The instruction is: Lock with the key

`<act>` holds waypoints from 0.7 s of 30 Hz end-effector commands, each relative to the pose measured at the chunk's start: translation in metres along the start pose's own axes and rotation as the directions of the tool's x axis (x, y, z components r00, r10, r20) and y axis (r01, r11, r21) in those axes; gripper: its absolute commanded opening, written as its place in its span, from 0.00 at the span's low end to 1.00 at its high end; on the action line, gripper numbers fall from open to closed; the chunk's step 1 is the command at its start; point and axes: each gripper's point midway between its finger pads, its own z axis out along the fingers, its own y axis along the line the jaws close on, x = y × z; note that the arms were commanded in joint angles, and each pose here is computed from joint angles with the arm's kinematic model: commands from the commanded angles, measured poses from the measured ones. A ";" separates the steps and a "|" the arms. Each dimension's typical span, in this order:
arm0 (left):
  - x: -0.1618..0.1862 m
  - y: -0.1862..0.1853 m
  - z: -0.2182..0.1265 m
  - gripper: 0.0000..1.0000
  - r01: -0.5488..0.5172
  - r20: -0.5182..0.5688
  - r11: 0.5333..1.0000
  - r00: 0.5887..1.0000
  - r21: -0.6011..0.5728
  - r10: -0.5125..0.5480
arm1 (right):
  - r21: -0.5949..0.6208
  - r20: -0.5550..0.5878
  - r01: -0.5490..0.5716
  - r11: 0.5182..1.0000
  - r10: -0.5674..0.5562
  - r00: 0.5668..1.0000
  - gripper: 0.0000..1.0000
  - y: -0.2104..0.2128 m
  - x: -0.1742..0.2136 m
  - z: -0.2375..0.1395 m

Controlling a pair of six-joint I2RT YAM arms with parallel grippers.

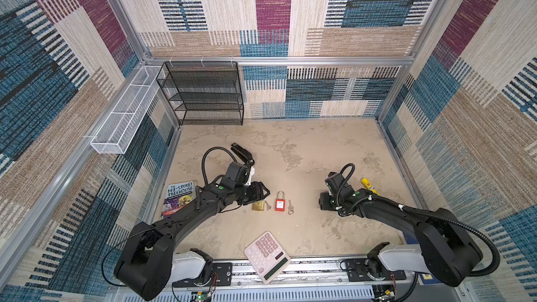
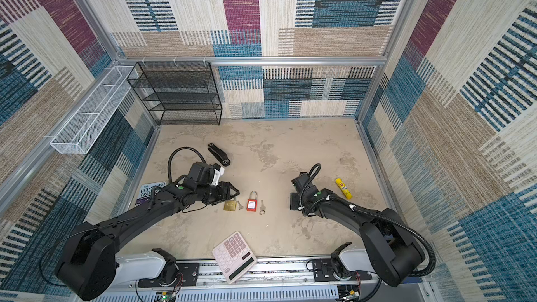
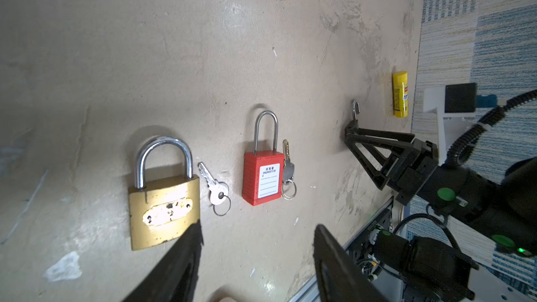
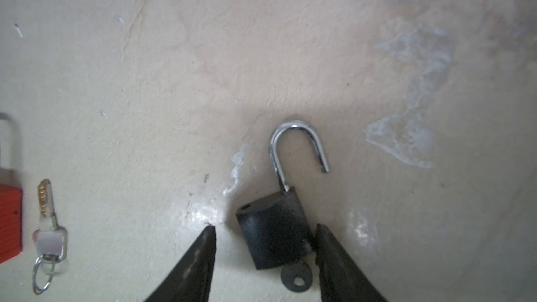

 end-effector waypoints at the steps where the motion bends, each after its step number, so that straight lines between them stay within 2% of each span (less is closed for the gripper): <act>1: -0.001 -0.003 0.000 0.63 -0.020 0.002 1.000 1.000 0.008 0.020 | 0.014 -0.079 -0.001 1.000 0.002 0.997 0.55 -0.002 0.018 0.002; 9: 0.000 -0.003 0.000 0.63 -0.020 0.002 1.000 1.000 0.008 0.020 | 0.037 -0.087 0.012 0.999 -0.008 0.996 0.55 -0.003 0.022 0.010; 15: -0.002 -0.006 -0.002 0.63 -0.024 0.005 1.000 1.000 0.019 0.024 | 0.052 -0.093 0.017 0.998 -0.012 0.996 0.46 -0.005 0.024 0.013; 21: -0.010 -0.016 -0.009 0.63 -0.040 0.018 0.999 0.999 0.025 0.040 | 0.078 -0.099 0.049 0.996 -0.041 0.994 0.45 -0.003 0.027 0.015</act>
